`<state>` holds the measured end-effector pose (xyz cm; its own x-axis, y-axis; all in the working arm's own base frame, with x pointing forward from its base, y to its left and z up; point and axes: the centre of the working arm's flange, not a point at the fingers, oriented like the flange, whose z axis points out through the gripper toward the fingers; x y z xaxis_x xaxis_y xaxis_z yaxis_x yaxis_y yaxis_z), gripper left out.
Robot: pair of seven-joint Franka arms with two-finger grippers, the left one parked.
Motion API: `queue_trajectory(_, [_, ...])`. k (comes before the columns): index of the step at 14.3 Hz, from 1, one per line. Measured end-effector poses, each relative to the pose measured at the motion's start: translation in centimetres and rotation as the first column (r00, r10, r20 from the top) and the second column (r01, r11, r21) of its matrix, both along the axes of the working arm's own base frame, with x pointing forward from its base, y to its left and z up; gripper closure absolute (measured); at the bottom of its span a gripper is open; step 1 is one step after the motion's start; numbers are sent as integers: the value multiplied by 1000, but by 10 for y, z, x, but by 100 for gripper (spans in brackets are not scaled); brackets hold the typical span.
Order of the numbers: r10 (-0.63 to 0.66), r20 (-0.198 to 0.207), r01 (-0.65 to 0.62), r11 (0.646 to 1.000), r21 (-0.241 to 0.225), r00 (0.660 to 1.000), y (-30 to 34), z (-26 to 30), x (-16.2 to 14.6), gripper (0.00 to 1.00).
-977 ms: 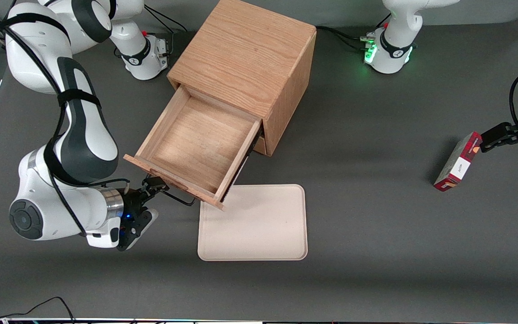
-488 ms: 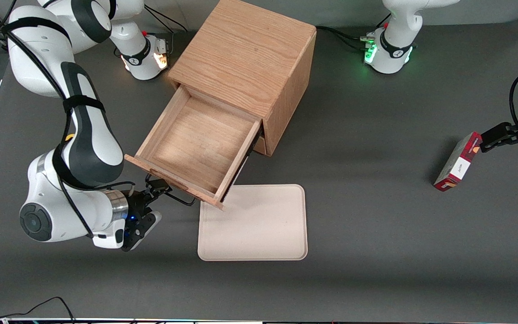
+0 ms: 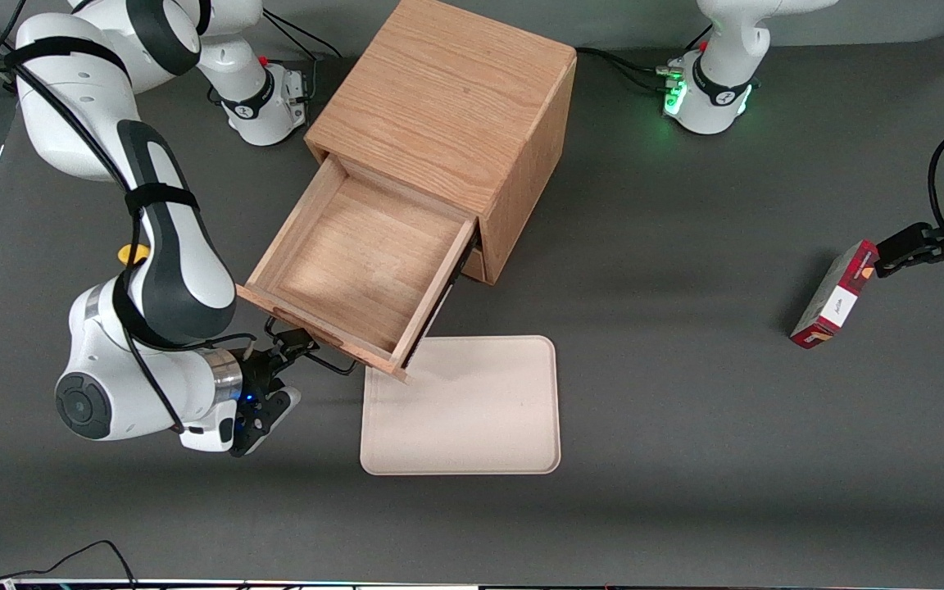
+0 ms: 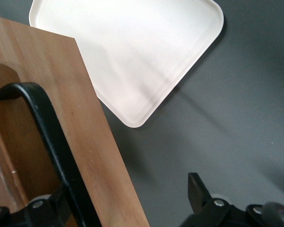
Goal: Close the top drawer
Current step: 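Push the drawer front with the right gripper into the cabinet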
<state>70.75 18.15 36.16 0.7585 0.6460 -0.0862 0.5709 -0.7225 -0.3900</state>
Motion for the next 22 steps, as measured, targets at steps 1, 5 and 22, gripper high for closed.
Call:
queue_trajectory(1, [-6, -2, 6, 1000, 11, 1000, 1, 0, -2, 0])
queue_trajectory(5, [-26, -19, 27, 999, 39, 999, 7, 5, -17, 0])
queue_trajectory(22, [-111, -58, 114, 993, 44, 992, 36, 26, -109, 0])
